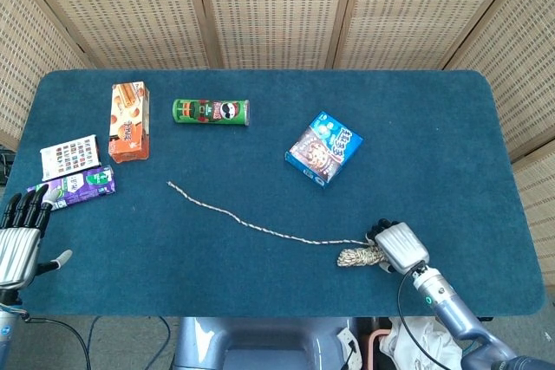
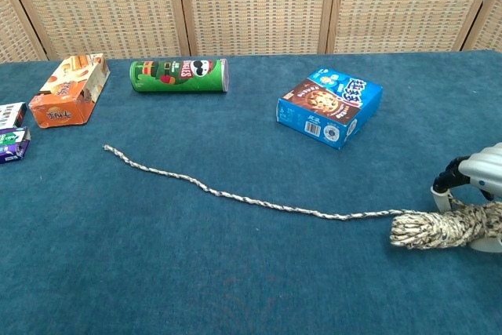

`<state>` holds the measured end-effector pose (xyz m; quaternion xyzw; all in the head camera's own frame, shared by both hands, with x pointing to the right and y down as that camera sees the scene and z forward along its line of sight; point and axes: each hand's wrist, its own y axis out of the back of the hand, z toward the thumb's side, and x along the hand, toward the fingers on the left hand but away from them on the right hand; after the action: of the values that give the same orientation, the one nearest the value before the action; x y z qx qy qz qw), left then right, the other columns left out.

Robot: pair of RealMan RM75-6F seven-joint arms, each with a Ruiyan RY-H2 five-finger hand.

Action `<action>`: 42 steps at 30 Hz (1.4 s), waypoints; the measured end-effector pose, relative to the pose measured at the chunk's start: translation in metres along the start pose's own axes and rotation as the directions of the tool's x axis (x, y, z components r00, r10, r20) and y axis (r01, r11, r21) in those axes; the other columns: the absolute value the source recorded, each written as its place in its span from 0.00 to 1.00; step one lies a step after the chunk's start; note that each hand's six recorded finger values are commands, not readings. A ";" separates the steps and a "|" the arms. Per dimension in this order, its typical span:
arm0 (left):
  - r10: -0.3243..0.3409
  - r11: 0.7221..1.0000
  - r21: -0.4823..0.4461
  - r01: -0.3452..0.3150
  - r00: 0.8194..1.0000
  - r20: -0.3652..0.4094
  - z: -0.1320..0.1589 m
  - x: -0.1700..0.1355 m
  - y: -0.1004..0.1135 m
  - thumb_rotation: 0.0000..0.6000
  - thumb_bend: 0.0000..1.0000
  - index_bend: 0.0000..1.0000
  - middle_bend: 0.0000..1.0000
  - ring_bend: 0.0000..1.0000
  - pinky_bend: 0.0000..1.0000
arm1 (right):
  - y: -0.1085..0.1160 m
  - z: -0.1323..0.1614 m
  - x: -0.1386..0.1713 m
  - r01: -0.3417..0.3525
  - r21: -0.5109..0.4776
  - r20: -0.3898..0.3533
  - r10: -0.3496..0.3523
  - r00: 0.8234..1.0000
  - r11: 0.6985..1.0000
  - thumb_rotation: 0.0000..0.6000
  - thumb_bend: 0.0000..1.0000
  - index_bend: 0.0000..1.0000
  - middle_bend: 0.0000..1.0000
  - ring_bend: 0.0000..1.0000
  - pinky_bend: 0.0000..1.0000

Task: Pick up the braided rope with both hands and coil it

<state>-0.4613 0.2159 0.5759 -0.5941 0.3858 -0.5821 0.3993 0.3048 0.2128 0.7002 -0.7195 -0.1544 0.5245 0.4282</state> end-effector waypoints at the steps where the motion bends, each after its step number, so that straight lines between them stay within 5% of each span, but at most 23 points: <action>1: -0.001 1.000 0.001 0.001 1.000 -0.001 0.000 0.000 0.000 1.00 0.00 0.00 0.00 0.00 0.00 | 0.001 0.000 0.000 0.012 -0.001 0.000 -0.012 1.000 1.000 1.00 0.30 0.58 0.52 0.38 0.60; 10: -0.028 0.999 0.034 0.027 1.000 0.010 0.002 0.012 -0.010 1.00 0.00 0.00 0.00 0.00 0.00 | 0.015 0.000 0.002 0.110 -0.048 -0.017 -0.111 0.994 0.993 1.00 0.43 0.63 0.56 0.42 0.64; 17: -0.029 0.997 0.076 0.018 0.990 0.138 0.023 0.059 -0.018 1.00 0.06 0.00 0.00 0.00 0.00 | 0.038 0.008 0.007 0.178 -0.115 -0.025 -0.182 0.983 0.977 1.00 0.43 0.63 0.57 0.42 0.64; 30: -0.113 0.980 0.197 0.034 0.907 0.406 0.112 0.160 -0.057 1.00 0.21 0.35 0.00 0.00 0.00 | 0.050 0.015 0.016 0.225 -0.163 -0.037 -0.234 0.971 0.961 1.00 0.45 0.63 0.57 0.42 0.64; 42: -0.179 0.978 0.172 0.114 0.882 0.435 0.164 0.188 -0.099 1.00 0.26 0.42 0.00 0.00 0.00 | 0.052 0.009 0.015 0.228 -0.175 -0.019 -0.234 0.972 0.958 1.00 0.47 0.63 0.57 0.42 0.64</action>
<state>-0.2931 0.0840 0.7389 -0.7098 0.1950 -0.4839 0.4733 0.2912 0.1960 0.6496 -0.7410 -0.2735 0.4414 0.4258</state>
